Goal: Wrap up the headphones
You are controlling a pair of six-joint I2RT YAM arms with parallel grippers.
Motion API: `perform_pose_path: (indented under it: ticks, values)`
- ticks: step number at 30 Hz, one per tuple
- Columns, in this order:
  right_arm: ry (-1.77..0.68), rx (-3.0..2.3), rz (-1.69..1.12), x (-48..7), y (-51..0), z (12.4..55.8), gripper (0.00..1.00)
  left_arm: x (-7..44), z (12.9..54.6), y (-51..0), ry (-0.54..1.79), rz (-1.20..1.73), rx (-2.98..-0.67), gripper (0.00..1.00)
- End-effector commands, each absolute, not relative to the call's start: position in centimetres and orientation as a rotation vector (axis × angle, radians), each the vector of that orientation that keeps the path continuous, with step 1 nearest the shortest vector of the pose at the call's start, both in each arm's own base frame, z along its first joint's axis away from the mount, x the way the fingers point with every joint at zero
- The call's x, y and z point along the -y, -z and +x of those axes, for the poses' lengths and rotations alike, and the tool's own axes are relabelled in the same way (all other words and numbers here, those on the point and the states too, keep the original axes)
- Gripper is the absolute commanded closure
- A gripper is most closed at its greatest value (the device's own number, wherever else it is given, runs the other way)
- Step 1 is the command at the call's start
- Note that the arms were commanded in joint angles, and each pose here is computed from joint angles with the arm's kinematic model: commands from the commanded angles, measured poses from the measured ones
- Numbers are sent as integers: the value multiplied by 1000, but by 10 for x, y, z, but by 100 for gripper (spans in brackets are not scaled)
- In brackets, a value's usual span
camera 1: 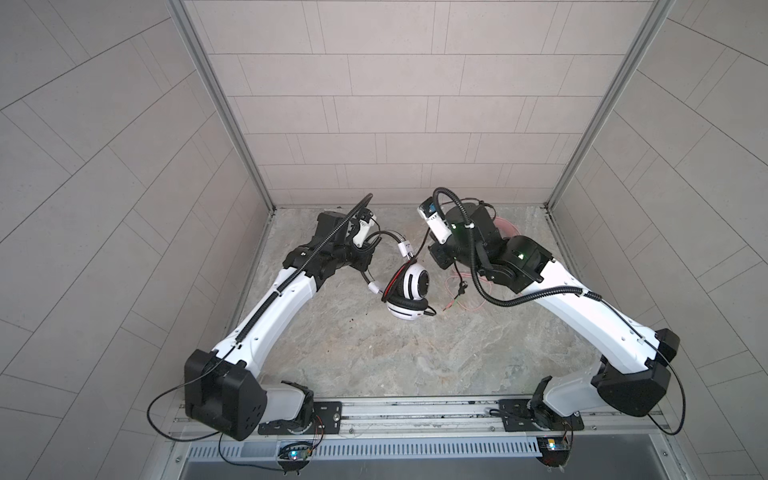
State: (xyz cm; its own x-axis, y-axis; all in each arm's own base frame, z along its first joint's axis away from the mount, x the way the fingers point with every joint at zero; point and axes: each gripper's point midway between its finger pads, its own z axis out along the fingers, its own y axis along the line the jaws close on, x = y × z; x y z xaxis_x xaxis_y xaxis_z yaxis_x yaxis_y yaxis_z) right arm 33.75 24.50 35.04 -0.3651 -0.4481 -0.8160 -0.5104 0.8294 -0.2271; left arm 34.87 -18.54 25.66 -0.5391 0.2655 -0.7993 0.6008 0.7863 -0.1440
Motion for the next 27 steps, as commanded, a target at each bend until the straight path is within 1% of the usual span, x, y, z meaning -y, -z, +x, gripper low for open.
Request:
perform_pose_path:
  ticks: [1, 6, 8, 12, 15, 18, 21, 27]
  values:
    - [-188, -2051, -647, -237, -344, 338, 99, 218, 314, -290, 815, 781, -2001, 100]
    - [-253, -2120, -618, -230, -318, 342, 99, 235, 292, -323, 1002, 854, -1846, 100]
    - [-292, -2141, -608, -230, -307, 343, 99, 239, 295, -339, 1073, 787, -1815, 98]
    - [-392, -2178, -623, -238, -285, 338, 96, 248, 291, -386, 1312, 718, -1657, 98]
    - [-464, -2175, -604, -244, -276, 337, 95, 250, 290, -411, 1423, 665, -1588, 98]
    - [-570, -2162, -573, -250, -267, 340, 93, 250, 291, -428, 1487, 608, -1548, 98]
    - [-657, -2167, -533, -255, -257, 345, 93, 249, 289, -441, 1543, 569, -1515, 100]
    - [-752, -2165, -489, -264, -243, 348, 93, 242, 290, -453, 1507, 517, -1492, 100]
